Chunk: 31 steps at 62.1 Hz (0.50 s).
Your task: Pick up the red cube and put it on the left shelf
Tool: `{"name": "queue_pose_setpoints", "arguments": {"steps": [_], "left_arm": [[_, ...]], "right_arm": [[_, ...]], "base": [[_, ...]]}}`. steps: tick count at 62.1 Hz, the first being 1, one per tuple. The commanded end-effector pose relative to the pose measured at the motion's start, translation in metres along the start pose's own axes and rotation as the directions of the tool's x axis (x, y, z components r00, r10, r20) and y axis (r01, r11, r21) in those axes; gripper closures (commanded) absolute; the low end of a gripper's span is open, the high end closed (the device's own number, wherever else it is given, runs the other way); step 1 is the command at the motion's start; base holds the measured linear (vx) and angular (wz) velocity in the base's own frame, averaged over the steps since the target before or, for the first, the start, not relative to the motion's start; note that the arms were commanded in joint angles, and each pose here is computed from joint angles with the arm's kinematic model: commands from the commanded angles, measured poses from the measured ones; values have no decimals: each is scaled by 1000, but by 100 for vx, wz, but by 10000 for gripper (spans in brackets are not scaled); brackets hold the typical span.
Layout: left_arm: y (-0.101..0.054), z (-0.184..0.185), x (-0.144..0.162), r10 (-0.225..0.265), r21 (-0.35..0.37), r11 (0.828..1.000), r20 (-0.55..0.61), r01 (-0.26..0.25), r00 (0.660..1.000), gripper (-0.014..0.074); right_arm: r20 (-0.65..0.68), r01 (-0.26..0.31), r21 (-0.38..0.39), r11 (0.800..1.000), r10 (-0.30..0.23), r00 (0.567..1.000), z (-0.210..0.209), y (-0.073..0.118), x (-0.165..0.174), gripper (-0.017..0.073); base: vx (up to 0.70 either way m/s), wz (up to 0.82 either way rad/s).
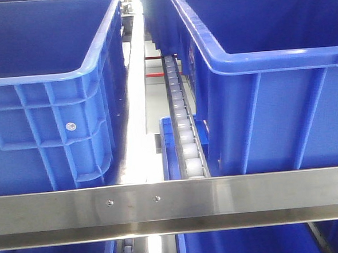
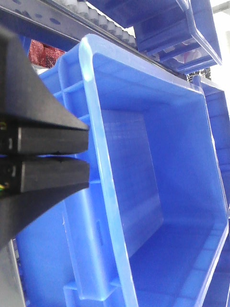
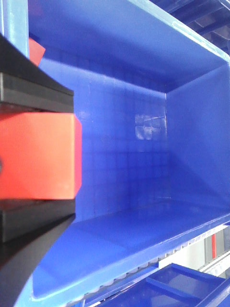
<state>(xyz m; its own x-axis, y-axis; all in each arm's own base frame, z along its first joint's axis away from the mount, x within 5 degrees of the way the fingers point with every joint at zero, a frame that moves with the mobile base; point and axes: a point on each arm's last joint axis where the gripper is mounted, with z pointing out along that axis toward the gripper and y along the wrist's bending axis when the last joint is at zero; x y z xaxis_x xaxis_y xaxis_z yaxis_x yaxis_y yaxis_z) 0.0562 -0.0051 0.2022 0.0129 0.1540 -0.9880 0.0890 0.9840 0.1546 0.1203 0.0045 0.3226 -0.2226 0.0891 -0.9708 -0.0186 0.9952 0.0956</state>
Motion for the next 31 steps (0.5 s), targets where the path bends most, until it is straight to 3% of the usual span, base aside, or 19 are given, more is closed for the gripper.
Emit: {"name": "queue_pose_setpoints", "arguments": {"steps": [1, 16, 31], "left_arm": [[0, 1, 0, -8, -10, 1000, 55, 8, 998, 492], [0, 1, 0, -8, -10, 1000, 55, 8, 998, 492], [0, 1, 0, -8, -10, 1000, 55, 8, 998, 492]], "right_arm": [[114, 9, -1, 1000, -9, 993, -2, 1, -17, 533], [141, 9, -1, 1000, -9, 990, 6, 1, -21, 533], [64, 8, 8, 1000, -8, 998, 70, 2, -51, 525]], "base": [[0, 0], [0, 0], [0, 0]]}}
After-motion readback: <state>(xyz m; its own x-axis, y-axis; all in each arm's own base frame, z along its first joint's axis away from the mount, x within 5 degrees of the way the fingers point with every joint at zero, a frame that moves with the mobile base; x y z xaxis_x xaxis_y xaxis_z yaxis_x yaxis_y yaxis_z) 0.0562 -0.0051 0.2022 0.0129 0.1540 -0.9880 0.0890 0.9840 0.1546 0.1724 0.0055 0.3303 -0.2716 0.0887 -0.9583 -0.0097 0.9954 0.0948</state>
